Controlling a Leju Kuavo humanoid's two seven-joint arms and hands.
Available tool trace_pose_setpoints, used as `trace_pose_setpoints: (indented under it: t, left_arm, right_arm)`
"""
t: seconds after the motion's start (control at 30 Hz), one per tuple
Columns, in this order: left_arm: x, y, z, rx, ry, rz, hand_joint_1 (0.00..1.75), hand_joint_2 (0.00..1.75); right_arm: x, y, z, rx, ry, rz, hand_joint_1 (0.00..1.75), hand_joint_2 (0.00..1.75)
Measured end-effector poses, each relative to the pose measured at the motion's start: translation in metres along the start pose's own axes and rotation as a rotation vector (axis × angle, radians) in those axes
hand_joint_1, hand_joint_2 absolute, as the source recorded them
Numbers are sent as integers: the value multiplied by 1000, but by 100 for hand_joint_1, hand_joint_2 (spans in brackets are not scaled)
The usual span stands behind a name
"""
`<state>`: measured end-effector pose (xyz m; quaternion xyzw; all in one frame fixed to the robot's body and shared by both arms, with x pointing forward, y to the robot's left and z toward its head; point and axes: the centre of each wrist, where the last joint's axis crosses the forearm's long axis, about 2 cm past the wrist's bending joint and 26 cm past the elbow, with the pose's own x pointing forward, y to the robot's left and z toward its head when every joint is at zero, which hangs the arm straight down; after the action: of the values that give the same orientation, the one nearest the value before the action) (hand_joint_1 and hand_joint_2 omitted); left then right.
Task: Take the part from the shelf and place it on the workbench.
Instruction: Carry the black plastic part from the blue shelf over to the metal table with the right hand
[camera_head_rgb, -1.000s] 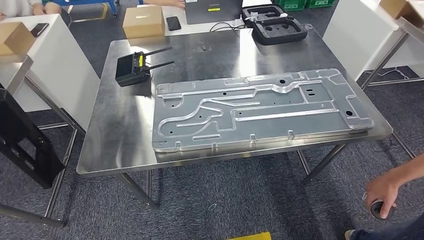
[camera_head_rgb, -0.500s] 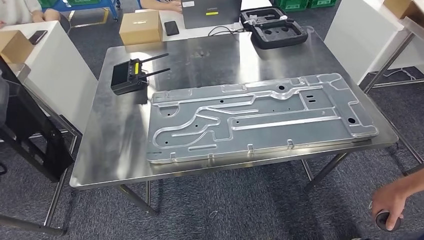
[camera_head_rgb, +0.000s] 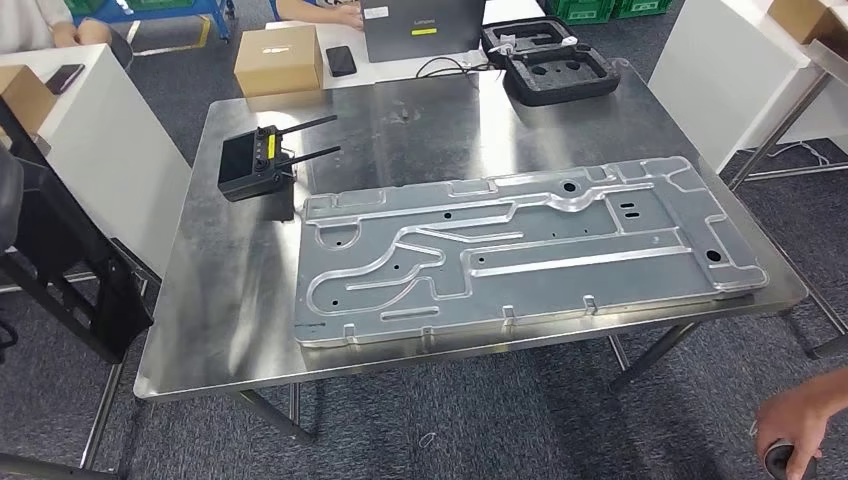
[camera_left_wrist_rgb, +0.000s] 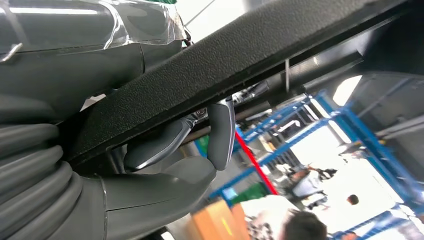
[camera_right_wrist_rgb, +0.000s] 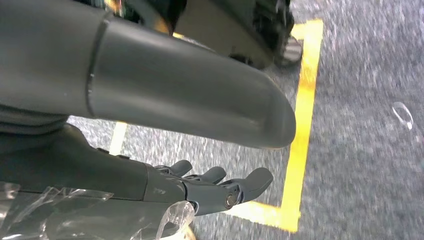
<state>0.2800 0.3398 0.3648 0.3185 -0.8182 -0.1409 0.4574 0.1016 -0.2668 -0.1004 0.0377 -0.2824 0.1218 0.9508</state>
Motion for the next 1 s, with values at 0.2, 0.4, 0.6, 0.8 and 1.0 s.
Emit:
trace_pose_setpoints:
  t: [0.2,0.4,0.6,0.8,1.0]
  left_arm:
    - [-8,-9,-6,-13,75,-76,175,175]
    - [-16,-20,-9,25,16,-384,175,175]
    - [-17,-30,-7,15,-142,-786,175,175]
    - [-11,-47,0,-76,-304,-993,175,175]
    - [5,-61,6,-120,-391,-1011,175,175]
  right_arm:
    - [0,2,0,7,5,4,0,0]
    - [3,3,-1,18,10,24,0,0]
    - [8,8,-3,35,13,38,0,0]
    - [10,14,-3,48,12,44,0,0]
    - [11,15,-4,52,9,50,0,0]
